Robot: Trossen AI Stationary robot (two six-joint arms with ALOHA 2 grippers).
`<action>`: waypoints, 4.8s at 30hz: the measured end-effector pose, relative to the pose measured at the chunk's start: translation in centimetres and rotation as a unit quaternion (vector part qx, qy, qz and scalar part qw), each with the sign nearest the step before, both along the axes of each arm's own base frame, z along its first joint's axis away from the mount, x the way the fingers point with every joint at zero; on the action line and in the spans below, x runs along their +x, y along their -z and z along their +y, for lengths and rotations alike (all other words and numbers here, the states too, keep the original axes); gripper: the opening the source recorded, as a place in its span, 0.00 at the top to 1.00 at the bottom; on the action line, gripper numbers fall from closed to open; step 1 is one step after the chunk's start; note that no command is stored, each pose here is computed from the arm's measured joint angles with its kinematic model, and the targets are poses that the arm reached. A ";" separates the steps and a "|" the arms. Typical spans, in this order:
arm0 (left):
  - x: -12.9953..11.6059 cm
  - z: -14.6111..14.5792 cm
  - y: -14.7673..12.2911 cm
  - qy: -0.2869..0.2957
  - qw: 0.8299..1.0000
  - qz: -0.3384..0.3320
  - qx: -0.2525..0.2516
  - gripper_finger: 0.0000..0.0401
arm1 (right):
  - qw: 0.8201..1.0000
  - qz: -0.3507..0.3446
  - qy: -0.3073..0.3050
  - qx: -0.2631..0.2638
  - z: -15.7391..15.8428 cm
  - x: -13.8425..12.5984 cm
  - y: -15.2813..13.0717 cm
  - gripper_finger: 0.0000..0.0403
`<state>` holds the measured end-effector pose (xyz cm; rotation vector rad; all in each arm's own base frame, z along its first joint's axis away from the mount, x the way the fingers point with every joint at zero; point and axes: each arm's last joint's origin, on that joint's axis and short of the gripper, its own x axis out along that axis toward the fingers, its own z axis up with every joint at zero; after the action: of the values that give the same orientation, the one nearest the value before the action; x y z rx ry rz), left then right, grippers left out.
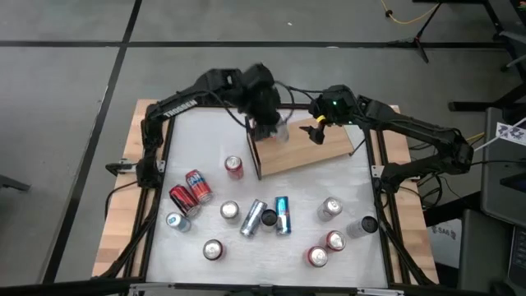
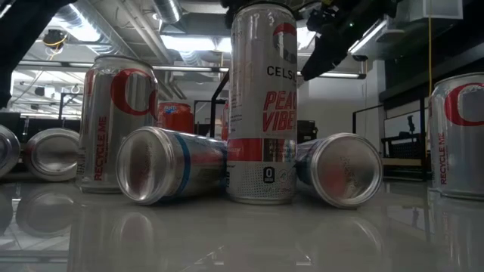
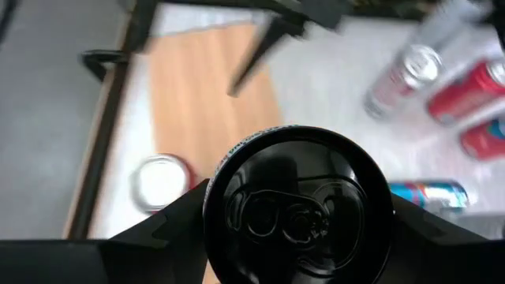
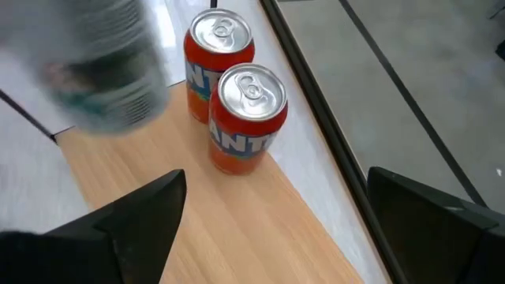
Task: Place canned beverage on shelf
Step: Put the top black soda can on the shelf
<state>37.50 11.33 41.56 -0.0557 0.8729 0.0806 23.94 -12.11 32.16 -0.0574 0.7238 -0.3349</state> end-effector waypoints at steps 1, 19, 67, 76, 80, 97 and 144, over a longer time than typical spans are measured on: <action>0.2 -0.5 0.3 0.011 1.000 0.006 0.001 0.40 | 1.000 -0.001 -0.002 0.002 0.0 0.0 -0.1 0.05; 3.0 -2.2 9.9 0.073 0.992 0.089 -0.046 0.40 | 1.000 0.016 -0.004 0.013 0.2 -0.2 0.1 0.05; 2.9 -2.1 11.2 0.055 0.992 0.112 -0.028 0.25 | 1.000 0.015 -0.005 0.013 0.1 -0.2 0.1 0.05; 3.1 -2.0 8.8 0.056 0.996 0.074 -0.017 0.25 | 1.000 0.015 -0.005 0.013 0.2 -0.2 0.1 0.05; 3.1 -2.0 7.6 0.056 0.997 0.057 -0.012 0.25 | 1.000 0.015 -0.004 0.014 0.2 -0.2 0.1 0.05; -3.2 -1.7 -1.0 0.045 0.999 0.018 0.011 0.25 | 0.983 -0.077 -0.145 0.084 1.2 0.8 -0.8 0.05; -13.4 -4.4 8.8 -0.049 0.995 -0.088 -0.006 0.25 | 0.968 -0.073 -0.240 0.011 6.0 10.1 4.8 0.05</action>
<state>24.13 6.92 32.75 -0.1160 0.6943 0.1605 34.05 -6.06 27.39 -0.1815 0.5458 0.1332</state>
